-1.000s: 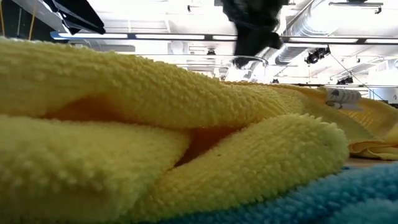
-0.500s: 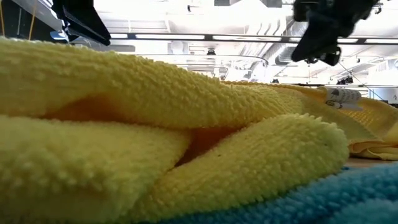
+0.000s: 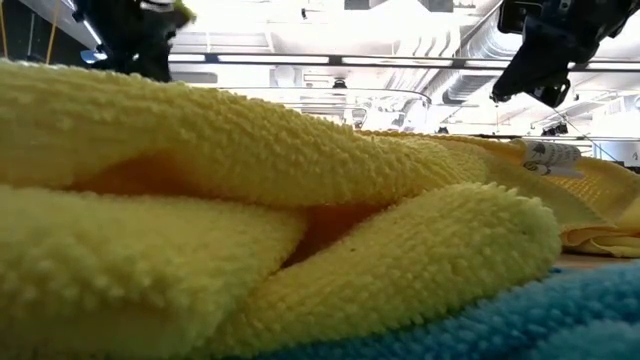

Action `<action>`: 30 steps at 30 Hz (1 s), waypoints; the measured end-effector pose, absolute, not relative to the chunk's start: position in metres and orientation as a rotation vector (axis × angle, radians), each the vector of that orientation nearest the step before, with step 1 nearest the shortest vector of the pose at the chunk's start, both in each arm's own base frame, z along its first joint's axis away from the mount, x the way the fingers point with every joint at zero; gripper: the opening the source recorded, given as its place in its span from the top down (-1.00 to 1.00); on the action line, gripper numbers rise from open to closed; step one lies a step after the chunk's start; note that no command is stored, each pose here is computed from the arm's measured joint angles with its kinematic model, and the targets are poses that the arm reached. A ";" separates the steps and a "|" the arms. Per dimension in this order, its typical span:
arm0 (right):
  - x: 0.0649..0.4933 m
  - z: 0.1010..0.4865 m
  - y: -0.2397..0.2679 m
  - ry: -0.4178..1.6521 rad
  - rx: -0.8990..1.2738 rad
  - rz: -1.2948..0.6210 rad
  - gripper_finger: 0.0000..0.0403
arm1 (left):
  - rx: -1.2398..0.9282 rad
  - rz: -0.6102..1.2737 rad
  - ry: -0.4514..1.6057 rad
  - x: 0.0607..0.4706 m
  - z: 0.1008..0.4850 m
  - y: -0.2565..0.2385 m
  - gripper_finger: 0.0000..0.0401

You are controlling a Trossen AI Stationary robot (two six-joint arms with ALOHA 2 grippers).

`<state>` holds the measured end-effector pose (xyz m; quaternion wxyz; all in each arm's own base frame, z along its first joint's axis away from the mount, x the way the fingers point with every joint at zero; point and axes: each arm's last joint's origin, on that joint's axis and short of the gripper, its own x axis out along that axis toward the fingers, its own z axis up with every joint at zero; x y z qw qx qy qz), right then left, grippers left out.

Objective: Sort microfiber towel by color & place in baskets
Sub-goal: Put the blue towel into the top transparent bin

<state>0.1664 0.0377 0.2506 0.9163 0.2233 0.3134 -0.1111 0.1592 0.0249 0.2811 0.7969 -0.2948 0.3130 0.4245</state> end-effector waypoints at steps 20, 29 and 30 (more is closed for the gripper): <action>0.166 0.253 0.030 0.500 0.481 -0.492 0.94 | -0.578 1.065 1.084 0.130 0.246 0.154 0.29; 0.166 0.253 0.030 0.477 0.530 -0.523 0.94 | -0.671 1.058 1.286 0.135 0.205 0.184 0.14; 0.166 0.253 0.030 0.478 0.530 -0.523 0.94 | -0.671 1.049 1.308 0.136 0.201 0.185 0.14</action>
